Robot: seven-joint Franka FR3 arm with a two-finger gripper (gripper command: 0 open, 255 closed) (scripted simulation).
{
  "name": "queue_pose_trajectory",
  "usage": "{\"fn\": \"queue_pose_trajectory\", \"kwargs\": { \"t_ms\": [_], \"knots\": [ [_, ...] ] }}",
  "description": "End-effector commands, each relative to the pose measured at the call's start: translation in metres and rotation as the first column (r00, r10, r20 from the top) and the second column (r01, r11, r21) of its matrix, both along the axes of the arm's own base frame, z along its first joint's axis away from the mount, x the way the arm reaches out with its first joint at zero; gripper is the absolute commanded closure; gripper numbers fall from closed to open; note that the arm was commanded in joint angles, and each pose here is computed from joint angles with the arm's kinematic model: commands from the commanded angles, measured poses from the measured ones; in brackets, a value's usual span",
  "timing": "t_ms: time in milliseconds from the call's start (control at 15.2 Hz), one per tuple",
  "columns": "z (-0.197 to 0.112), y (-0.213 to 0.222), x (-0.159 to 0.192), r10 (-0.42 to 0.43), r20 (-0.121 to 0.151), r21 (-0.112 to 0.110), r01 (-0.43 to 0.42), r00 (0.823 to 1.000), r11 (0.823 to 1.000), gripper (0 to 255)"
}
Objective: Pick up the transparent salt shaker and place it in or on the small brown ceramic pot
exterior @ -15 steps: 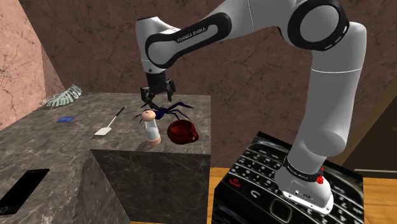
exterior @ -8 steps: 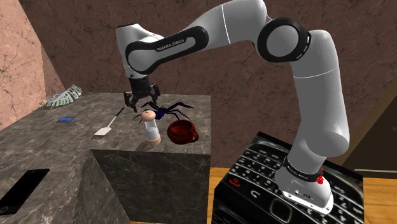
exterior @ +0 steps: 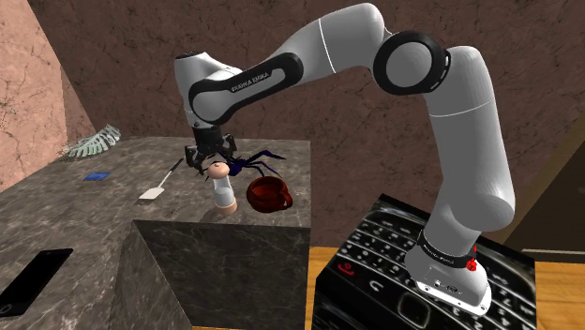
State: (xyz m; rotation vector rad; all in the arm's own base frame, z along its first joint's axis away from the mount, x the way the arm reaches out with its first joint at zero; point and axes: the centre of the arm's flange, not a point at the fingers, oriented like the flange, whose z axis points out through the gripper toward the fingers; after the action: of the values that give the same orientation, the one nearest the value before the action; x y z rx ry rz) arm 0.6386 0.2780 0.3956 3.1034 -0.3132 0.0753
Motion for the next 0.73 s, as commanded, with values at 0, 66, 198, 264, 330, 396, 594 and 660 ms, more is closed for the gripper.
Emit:
{"fn": "queue_pose_trajectory", "kwargs": {
  "t_ms": [0, 66, 198, 264, 330, 396, 594, 660],
  "knots": [
    [-0.0013, -0.0002, 0.0004, 0.000, 0.001, 0.000, 0.000, 1.000, 1.000, 0],
    [-0.0013, -0.0002, 0.0004, 0.000, 0.001, 0.000, 0.000, 1.000, 1.000, 0],
    [-0.0013, -0.0002, 0.0004, 0.000, 0.001, 0.000, 0.000, 1.000, 1.000, 0],
    [-0.0013, -0.0002, 0.0004, 0.000, 0.001, 0.000, 0.000, 1.000, 1.000, 0],
    [-0.0013, -0.0002, 0.0004, 0.000, 0.001, 0.000, 0.000, 1.000, 1.000, 0],
    [-0.0013, -0.0002, 0.0004, 0.000, 0.001, 0.000, 0.000, 1.000, 1.000, 255],
    [-0.0014, -0.0002, 0.0004, 0.000, 0.001, 0.000, 0.000, 1.000, 1.000, 255],
    [-0.0014, -0.0001, 0.0003, 0.000, 0.001, 0.000, 0.000, 1.000, 1.000, 255]
  ]
}}
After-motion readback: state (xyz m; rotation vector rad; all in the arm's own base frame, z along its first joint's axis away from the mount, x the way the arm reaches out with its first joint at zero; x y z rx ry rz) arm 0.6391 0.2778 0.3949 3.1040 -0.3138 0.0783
